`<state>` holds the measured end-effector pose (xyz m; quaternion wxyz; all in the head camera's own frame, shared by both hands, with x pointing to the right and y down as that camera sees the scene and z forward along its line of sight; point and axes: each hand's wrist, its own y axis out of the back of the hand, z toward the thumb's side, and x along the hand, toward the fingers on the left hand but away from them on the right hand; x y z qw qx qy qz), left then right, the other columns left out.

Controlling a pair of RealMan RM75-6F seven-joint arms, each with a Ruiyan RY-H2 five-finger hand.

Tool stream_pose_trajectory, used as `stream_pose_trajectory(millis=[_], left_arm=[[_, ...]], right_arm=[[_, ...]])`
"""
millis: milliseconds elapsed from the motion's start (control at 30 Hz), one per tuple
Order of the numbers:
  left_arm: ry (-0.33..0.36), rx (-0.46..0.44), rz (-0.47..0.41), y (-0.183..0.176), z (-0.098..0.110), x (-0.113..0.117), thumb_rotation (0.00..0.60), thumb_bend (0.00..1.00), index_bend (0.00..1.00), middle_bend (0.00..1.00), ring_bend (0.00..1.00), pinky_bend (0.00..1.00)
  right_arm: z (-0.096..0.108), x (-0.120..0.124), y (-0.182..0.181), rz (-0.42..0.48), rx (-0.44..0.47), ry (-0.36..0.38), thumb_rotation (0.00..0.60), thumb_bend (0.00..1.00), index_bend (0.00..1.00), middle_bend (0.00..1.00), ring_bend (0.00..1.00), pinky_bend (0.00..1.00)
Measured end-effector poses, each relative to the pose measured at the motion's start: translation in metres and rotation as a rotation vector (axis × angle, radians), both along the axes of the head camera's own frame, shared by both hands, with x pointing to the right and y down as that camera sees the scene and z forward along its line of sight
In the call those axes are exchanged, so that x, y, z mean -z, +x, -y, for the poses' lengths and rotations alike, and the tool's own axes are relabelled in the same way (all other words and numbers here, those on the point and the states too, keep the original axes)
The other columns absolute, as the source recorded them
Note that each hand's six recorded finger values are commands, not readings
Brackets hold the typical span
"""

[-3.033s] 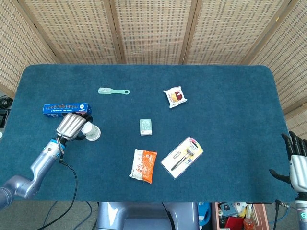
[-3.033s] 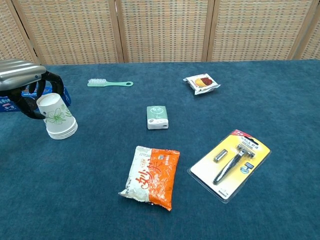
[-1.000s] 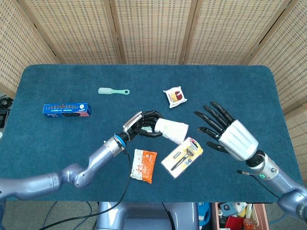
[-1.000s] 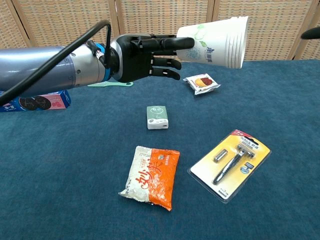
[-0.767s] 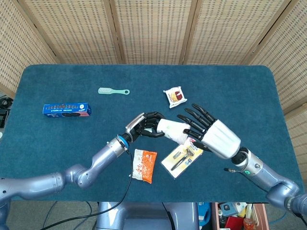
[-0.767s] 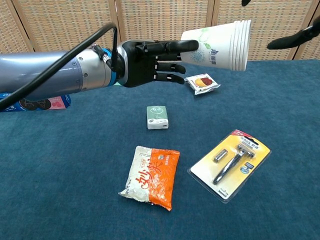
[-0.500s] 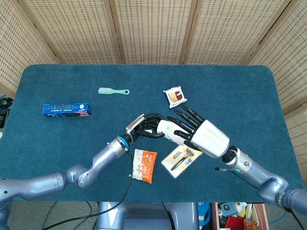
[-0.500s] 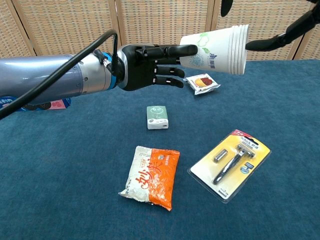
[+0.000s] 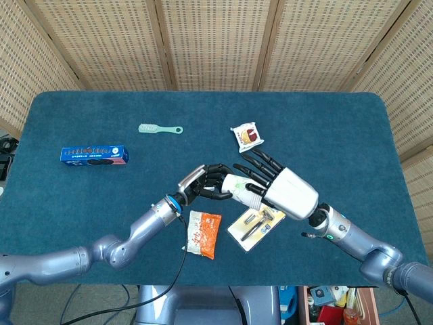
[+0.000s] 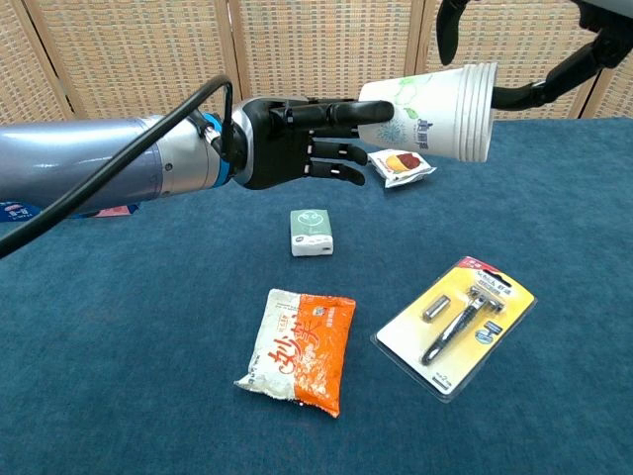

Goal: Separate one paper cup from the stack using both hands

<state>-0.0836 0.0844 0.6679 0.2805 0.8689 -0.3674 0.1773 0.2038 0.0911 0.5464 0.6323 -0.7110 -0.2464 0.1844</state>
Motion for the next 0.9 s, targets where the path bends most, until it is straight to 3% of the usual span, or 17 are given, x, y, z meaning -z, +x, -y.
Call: stream_pose_trajectory(millis=[467,633,900], left_arm=[[-0.014,-0.001,0.003,-0.0033,-0.0020,-0.0038,0.600,0.32,0.47,0.50,0.57,0.52],[-0.020,-0.001,0.000,-0.0028,-0.0032,-0.0047,0.600,0.32,0.47,0.50,0.57,0.52],[-0.030,0.002,-0.004,-0.0010,-0.0052,-0.0068,0.600,0.32,0.47,0.50,0.57,0.52]], right_arm=[[0.0006,-0.0024,-0.0020,0.021,0.002,0.000,0.600,0.47,0.58,0.12,0.00,0.04],[0.0001,-0.0042,-0.0022,0.019,0.002,-0.003,0.600,0.49,0.59,0.08,0.00,0.11],[-0.0019,-0.0080,-0.0017,0.017,0.007,-0.009,0.600,0.54,0.64,0.04,0.00,0.12]])
